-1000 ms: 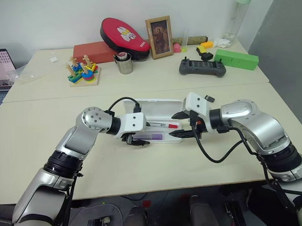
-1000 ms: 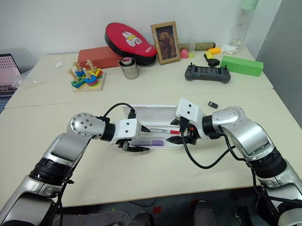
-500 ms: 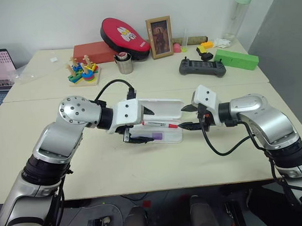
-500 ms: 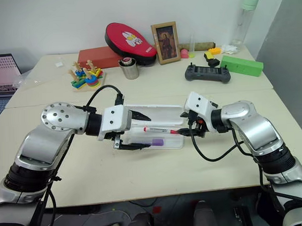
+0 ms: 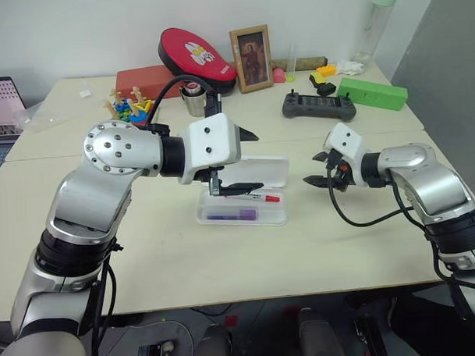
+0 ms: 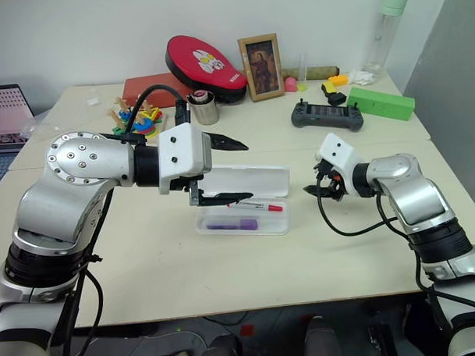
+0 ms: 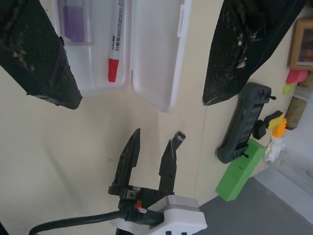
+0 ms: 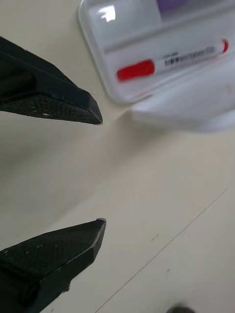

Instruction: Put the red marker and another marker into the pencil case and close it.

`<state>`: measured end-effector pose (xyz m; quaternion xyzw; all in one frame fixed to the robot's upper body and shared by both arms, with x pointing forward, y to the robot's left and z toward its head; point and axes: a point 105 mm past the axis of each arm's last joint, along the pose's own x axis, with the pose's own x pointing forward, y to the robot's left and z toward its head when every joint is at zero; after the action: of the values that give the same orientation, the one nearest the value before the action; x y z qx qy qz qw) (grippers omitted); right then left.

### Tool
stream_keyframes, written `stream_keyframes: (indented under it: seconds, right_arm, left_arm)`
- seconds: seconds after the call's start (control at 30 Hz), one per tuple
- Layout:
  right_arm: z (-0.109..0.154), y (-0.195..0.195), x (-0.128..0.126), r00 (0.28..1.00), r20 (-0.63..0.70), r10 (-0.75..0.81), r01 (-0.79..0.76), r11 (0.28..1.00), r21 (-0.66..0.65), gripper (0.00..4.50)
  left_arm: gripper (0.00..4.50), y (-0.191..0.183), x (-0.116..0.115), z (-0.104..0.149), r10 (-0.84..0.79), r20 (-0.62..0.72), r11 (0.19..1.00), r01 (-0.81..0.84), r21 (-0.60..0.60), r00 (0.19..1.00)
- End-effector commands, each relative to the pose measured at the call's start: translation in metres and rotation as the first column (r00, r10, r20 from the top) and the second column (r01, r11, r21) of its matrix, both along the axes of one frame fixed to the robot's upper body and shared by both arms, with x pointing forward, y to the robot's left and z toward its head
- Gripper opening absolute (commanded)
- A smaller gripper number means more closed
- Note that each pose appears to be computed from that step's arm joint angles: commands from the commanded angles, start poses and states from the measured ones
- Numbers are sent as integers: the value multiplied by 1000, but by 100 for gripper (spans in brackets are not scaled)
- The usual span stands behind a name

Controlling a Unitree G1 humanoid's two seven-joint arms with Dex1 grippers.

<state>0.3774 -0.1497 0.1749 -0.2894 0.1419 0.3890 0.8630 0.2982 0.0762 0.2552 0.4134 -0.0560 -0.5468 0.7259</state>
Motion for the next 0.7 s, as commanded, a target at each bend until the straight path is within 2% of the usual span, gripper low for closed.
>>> stream_keyframes:
  seconds: [0.03,0.17,0.4,0.7]
  right_arm:
    - [18,-8,14,993,101,-61,61,998,8,323]
    - [15,-26,39,964,142,-226,223,974,37,323]
    - [1,-43,62,932,138,-336,333,942,48,323]
    - [-13,-45,76,920,6,-392,387,910,150,323]
  left_arm:
    - [420,2,9,7,42,91,998,-46,32,995]
    - [420,3,18,8,101,116,995,-102,2,988]
    - [420,7,32,5,180,155,983,-181,-4,971]
    - [420,13,34,4,193,153,981,-196,3,969]
